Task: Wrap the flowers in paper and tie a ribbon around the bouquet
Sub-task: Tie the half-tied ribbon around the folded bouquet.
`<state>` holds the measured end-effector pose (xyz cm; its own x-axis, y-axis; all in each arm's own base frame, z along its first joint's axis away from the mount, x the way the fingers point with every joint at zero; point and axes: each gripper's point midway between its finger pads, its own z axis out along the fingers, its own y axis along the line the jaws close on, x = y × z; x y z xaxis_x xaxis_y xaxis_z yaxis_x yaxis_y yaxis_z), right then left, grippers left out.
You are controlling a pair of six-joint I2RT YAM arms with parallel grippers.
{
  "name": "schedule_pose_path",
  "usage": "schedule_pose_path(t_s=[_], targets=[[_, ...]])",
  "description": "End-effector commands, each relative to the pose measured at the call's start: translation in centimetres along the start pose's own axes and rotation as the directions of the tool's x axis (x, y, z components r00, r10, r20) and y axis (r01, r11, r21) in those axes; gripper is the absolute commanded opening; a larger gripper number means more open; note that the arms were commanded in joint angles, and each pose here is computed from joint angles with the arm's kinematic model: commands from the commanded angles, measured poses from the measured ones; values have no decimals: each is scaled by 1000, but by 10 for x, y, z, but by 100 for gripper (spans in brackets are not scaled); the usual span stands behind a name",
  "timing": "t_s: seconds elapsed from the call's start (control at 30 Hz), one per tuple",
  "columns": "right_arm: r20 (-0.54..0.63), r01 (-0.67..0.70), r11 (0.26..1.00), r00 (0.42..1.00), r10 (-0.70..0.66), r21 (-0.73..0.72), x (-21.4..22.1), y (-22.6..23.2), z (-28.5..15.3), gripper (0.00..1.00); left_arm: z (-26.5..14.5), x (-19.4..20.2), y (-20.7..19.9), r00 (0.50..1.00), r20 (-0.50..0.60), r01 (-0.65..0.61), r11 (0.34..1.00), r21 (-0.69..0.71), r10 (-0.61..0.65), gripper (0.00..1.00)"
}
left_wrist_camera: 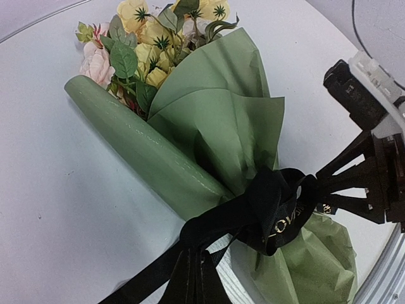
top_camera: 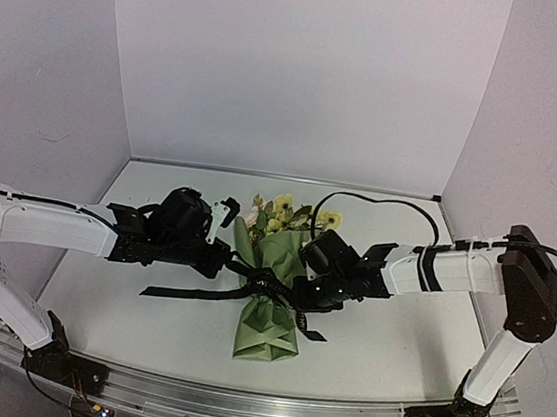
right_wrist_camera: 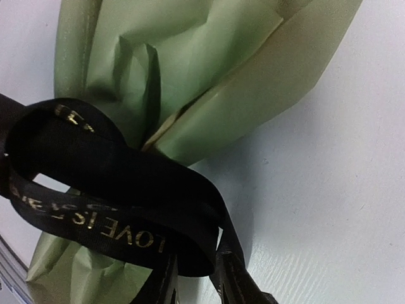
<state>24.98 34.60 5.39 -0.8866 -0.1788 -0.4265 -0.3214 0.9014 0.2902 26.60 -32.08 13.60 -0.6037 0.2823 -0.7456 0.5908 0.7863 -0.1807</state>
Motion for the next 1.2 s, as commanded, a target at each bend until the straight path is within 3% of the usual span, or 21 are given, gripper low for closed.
schedule_pose_path(t_s=[0.0,0.13,0.3,0.77,1.17], targets=[[7,-14,1000,1000,14,-4,-6,8,7,24,-5,-24,-9,998,67,1,1000,26,-3,0],[12,-12,1000,1000,12,10,-6,5,10,19,-5,-24,-9,998,69,0,1000,24,-2,0],[34,8,1000,999,-9,25,-10,2,1,0,-7,-22,-6,998,70,8,1000,16,-9,0],[6,242,947,969,-248,209,-12,-34,-43,0,-6,-4,11,997,59,62,997,-48,-59,0],[-47,330,906,943,-330,266,-12,-48,-46,0,-8,14,36,991,56,128,980,-154,-121,0]])
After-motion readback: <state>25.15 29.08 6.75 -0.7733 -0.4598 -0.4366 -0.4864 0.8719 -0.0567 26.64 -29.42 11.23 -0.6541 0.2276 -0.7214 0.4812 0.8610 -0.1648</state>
